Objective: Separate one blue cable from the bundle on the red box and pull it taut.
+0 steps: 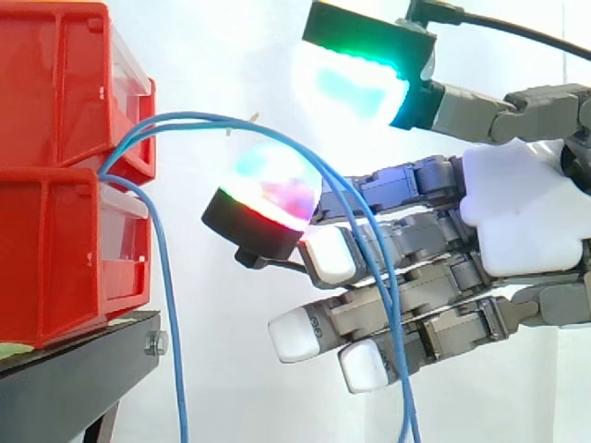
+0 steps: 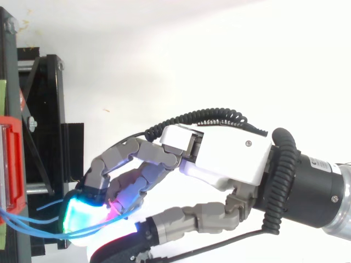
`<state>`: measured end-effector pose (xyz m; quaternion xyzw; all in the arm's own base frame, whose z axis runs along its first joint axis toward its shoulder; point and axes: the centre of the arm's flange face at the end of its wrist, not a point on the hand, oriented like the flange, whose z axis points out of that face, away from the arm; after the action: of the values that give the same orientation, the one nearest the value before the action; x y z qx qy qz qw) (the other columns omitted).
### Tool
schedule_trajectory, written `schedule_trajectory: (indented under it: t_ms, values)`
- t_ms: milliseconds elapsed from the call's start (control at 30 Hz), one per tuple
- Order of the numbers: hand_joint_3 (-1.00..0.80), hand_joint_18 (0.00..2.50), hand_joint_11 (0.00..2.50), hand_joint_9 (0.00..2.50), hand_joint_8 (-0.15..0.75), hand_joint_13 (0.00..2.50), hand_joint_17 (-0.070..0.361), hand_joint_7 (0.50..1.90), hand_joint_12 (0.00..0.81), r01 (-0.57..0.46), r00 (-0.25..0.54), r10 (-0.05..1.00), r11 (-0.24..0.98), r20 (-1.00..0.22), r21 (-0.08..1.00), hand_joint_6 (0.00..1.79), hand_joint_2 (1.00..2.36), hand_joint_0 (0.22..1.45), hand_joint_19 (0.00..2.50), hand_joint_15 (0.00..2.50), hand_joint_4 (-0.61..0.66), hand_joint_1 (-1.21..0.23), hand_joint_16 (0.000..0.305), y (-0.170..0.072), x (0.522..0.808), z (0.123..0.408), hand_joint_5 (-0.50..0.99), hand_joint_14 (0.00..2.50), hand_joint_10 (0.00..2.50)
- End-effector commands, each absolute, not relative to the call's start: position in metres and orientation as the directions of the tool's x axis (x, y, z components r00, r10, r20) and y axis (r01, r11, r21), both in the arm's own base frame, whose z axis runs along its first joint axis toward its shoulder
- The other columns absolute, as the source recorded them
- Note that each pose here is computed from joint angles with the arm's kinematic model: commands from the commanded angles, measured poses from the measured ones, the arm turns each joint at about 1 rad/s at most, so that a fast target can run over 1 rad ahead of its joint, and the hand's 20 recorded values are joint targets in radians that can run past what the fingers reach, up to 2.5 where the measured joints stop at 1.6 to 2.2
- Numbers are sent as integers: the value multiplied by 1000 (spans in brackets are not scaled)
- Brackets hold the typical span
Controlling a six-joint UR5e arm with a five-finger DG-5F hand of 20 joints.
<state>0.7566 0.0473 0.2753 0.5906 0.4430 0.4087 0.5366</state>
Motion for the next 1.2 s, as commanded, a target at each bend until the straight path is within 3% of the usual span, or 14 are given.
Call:
schedule_trajectory:
  t_ms: [0,200,500,800,933,1000,1167]
  values:
    - [-500,587,493,1047,288,740,122,815,376,84,273,962,-32,8,996,850,1000,447,642,463,72,-714,54,48,757,276,-86,17,19]
    - [-379,546,499,1033,255,723,104,845,343,87,273,962,-31,6,996,850,1009,547,653,462,51,-713,46,48,756,275,-90,18,18]
    - [-389,536,499,1034,259,718,104,837,343,88,273,962,-30,5,996,853,1008,544,660,464,54,-621,46,48,756,275,-92,20,18]
    - [-240,567,550,1003,253,712,100,871,334,88,273,962,-30,5,996,907,1017,641,607,461,0,-859,45,48,756,275,-112,18,19]
    - [-276,576,564,982,242,707,99,829,332,90,271,962,-30,5,996,925,1016,675,596,456,-50,-887,44,48,756,275,-119,20,21]
    - [-423,581,564,969,235,700,99,768,327,88,273,962,-30,5,996,930,1007,707,577,452,-67,-920,44,48,756,275,-125,20,21]
    - [-500,585,550,988,234,704,99,753,327,88,273,962,-30,5,996,907,1000,583,592,452,38,-885,44,48,756,275,-112,20,22]
